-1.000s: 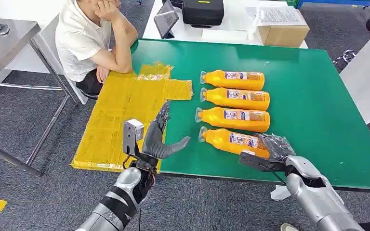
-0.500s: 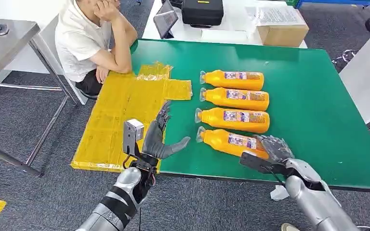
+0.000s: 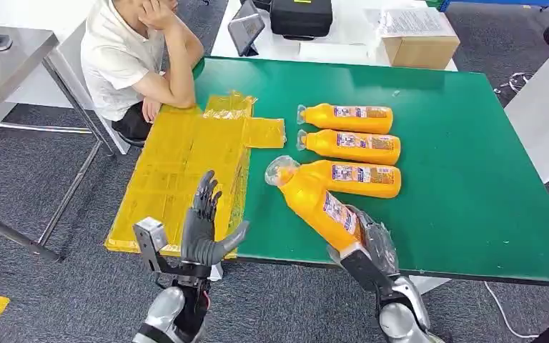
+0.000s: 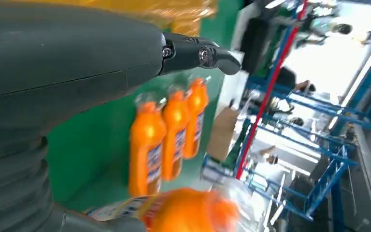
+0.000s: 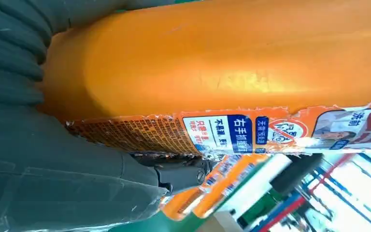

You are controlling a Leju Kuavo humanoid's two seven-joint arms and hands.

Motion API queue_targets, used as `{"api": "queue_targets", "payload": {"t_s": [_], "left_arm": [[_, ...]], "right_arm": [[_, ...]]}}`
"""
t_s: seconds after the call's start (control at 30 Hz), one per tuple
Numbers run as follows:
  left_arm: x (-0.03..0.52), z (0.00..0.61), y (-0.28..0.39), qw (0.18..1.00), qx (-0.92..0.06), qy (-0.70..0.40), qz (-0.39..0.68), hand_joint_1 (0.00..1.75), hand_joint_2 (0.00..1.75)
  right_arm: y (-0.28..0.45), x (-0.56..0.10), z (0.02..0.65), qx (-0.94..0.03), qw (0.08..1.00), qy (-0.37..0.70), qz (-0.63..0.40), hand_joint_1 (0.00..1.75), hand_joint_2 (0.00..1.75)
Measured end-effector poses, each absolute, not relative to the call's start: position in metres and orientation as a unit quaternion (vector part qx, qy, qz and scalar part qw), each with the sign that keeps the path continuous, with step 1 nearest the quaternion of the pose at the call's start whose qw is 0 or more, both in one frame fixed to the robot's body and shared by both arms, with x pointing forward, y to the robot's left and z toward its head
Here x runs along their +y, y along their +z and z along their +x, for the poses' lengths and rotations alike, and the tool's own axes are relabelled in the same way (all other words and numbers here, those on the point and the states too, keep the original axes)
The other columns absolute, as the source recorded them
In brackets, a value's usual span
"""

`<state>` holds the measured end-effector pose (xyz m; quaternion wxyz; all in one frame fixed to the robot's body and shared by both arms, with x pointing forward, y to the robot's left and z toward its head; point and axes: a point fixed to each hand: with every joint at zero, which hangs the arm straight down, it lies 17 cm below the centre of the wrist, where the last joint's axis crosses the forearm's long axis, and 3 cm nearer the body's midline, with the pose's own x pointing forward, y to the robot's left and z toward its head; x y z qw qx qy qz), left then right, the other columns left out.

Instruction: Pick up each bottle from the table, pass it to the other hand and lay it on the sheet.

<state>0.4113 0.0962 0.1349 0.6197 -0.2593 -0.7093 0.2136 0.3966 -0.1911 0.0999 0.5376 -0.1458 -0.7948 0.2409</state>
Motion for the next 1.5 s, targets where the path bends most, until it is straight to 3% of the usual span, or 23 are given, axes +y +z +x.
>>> {"api": "queue_targets", "payload": {"t_s": [0.33,0.47,0.87,1.1,1.5], "left_arm": [[0.098,0.379,0.172,0.569,-0.715,0.234,-0.333,0.00,1.75],[0.077,0.367,0.180,0.563,-0.699,0.208,-0.390,0.00,1.75],[0.045,0.370,0.172,0.581,-0.672,0.156,-0.432,0.00,1.75],[0.041,0.392,0.162,0.600,-0.652,0.166,-0.432,0.00,1.75],[0.042,0.414,0.161,0.608,-0.649,0.177,-0.421,0.00,1.75]], "right_arm": [[0.157,-0.169,0.387,-0.843,0.498,0.163,-0.120,1.75,1.75],[0.154,-0.144,0.387,-0.840,0.500,0.196,-0.077,1.75,1.75],[0.129,-0.062,0.386,-0.815,0.502,0.289,0.015,1.75,1.75],[0.131,-0.017,0.362,-0.828,0.439,0.347,0.044,1.75,1.75],[0.143,-0.003,0.356,-0.846,0.395,0.355,0.051,1.75,1.75]]}}
